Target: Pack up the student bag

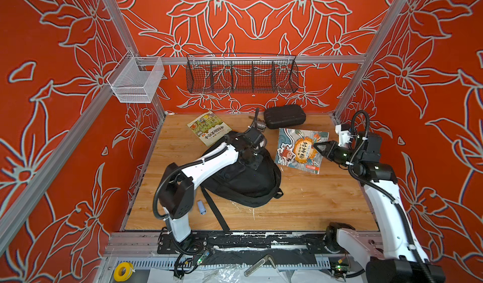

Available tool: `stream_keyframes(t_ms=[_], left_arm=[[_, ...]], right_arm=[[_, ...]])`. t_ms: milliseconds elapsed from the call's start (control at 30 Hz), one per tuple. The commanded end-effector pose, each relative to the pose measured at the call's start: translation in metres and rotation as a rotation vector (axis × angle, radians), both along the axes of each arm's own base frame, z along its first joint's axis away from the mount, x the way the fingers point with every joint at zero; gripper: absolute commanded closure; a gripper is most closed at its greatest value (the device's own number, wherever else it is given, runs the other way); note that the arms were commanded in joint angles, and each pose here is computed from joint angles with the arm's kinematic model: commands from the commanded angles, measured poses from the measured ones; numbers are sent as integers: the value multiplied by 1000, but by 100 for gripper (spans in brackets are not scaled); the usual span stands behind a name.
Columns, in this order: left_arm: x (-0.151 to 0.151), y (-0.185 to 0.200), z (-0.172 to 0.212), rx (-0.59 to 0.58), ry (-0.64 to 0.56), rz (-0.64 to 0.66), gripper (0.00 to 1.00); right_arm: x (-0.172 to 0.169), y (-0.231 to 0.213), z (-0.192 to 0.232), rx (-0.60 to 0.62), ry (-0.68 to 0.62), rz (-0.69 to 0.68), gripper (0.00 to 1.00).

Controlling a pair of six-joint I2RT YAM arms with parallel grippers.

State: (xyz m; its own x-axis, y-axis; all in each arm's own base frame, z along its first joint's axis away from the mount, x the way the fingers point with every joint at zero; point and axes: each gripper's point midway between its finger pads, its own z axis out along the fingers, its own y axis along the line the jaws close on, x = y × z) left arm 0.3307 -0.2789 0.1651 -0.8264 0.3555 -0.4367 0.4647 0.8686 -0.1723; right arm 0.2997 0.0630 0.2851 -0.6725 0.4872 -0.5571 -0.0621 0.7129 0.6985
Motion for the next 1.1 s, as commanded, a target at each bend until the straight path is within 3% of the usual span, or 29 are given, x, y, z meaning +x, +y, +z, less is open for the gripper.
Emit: stream_keyframes(t_ms=[0,100,133,200,267,300,500,900,1067], left_arm=[[-15,4,-7,3,65,-40,100],[-23,0,-21,-8,116,-52,100],[-27,-4,-25,-20,132,-57,96],[-35,-18,-30,-63,149,-70,68],[-39,-32,-32,-102,151,-82,49],[-40,-40,-33,-123,158,-85,45],[-31,-72,-49,-210,204,-45,39],[-28,-103,-76,-259,280,-39,34],[-41,-85,-68,-237,271,-12,34]], right_arm=[[-12,10,18,53,2,29,100],[-24,12,13,36,50,45,100],[-29,13,10,29,64,51,100],[-38,12,3,-2,98,51,100],[-45,7,-8,-46,141,35,100],[-48,3,-13,-81,160,22,100],[-56,-22,-20,-246,200,-51,100],[-51,-17,-25,-236,202,-17,100],[-53,-17,-29,-244,212,-11,100]])
